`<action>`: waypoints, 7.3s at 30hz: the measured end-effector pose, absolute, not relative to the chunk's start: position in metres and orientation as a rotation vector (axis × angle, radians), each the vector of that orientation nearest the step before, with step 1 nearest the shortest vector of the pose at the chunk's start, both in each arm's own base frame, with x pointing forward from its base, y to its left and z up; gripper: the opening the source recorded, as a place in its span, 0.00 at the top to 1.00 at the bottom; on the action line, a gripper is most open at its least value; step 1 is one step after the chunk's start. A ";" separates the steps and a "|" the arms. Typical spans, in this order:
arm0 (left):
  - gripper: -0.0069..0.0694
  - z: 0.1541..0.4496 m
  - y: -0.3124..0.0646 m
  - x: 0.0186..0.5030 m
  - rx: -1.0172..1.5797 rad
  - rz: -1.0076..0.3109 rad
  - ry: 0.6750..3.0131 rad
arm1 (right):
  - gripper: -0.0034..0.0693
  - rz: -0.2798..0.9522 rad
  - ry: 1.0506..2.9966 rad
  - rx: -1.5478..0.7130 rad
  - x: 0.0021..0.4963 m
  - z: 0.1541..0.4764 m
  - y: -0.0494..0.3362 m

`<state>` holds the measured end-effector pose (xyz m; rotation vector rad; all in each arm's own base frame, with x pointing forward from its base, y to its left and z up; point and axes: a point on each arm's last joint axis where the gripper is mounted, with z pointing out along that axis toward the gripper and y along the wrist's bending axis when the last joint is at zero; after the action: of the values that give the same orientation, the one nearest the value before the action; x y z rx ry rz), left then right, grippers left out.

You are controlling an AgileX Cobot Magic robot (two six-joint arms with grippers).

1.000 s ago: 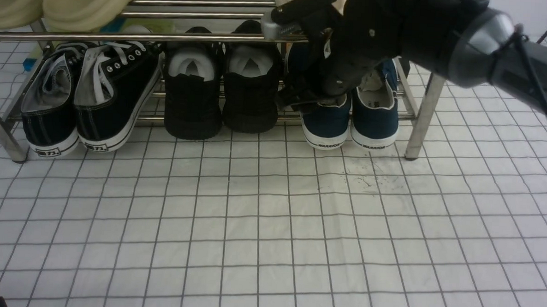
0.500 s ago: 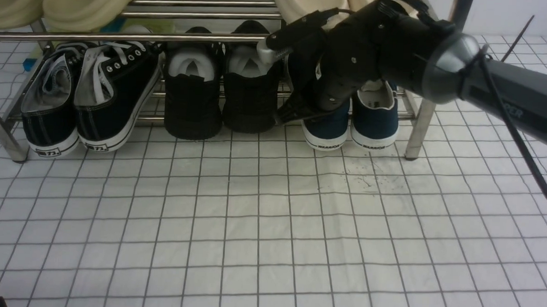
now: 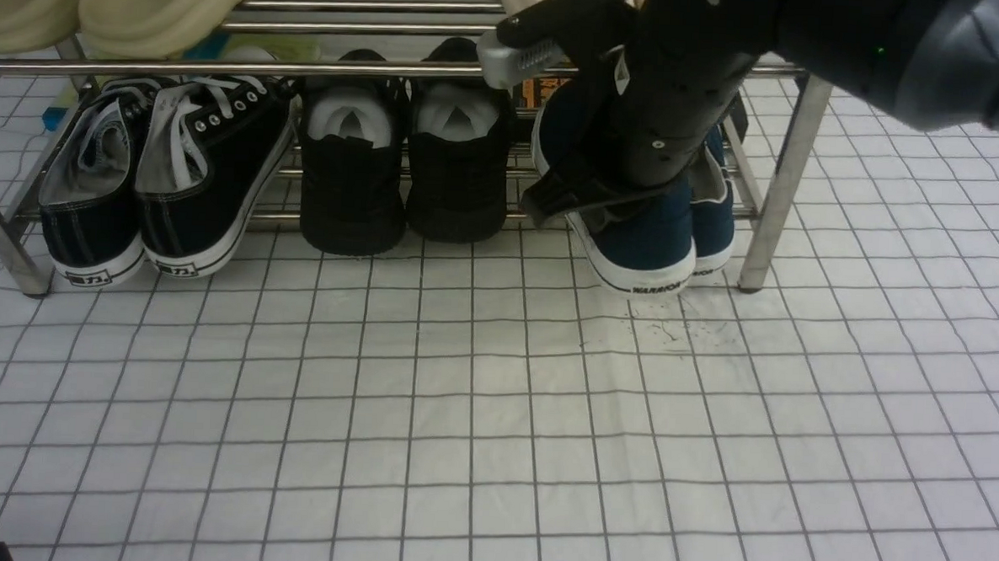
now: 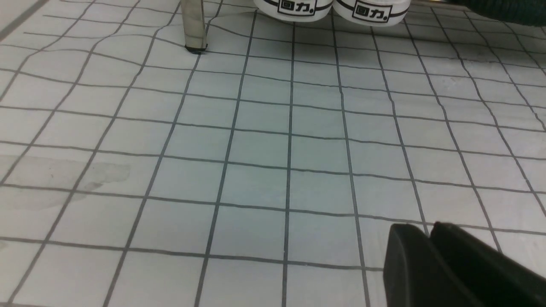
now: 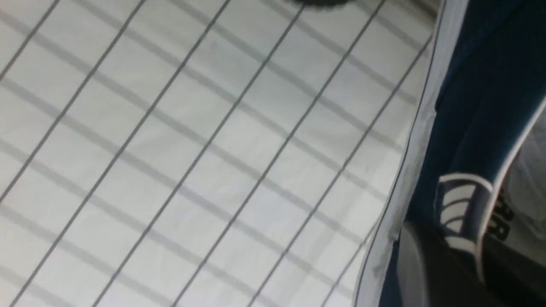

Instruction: Take the shoes off the shelf with your hand from the white checkered tablecloth.

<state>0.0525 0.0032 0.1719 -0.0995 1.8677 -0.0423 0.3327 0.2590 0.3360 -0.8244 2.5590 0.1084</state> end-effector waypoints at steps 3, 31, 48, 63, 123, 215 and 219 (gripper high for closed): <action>0.79 0.172 0.003 0.053 -0.099 -0.042 1.868 | 0.90 0.105 2.575 -0.857 0.321 0.342 0.262; 0.79 0.172 0.003 0.053 -0.099 -0.042 1.868 | 0.90 0.234 2.621 -0.876 0.232 0.318 0.260; 0.79 0.172 0.003 0.053 -0.099 -0.042 1.868 | 0.90 0.184 2.594 -0.864 0.262 0.267 0.288; 0.79 0.172 0.003 0.053 -0.099 -0.042 1.868 | 0.73 0.215 2.663 -0.664 0.277 0.232 0.302; 0.79 0.172 0.003 0.053 -0.099 -0.042 1.868 | 0.93 -0.028 2.732 -0.546 0.353 0.310 0.217; 0.79 0.172 0.003 0.053 -0.099 -0.042 1.868 | 0.97 0.523 1.747 -0.395 0.091 0.331 0.062; 0.79 0.172 0.003 0.053 -0.099 -0.042 1.868 | 0.97 0.588 1.595 -0.423 0.089 0.315 0.067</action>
<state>0.0525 0.0032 0.1719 -0.0995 1.8677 -0.0423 0.0894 0.0673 0.3148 -0.4231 1.5946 0.5878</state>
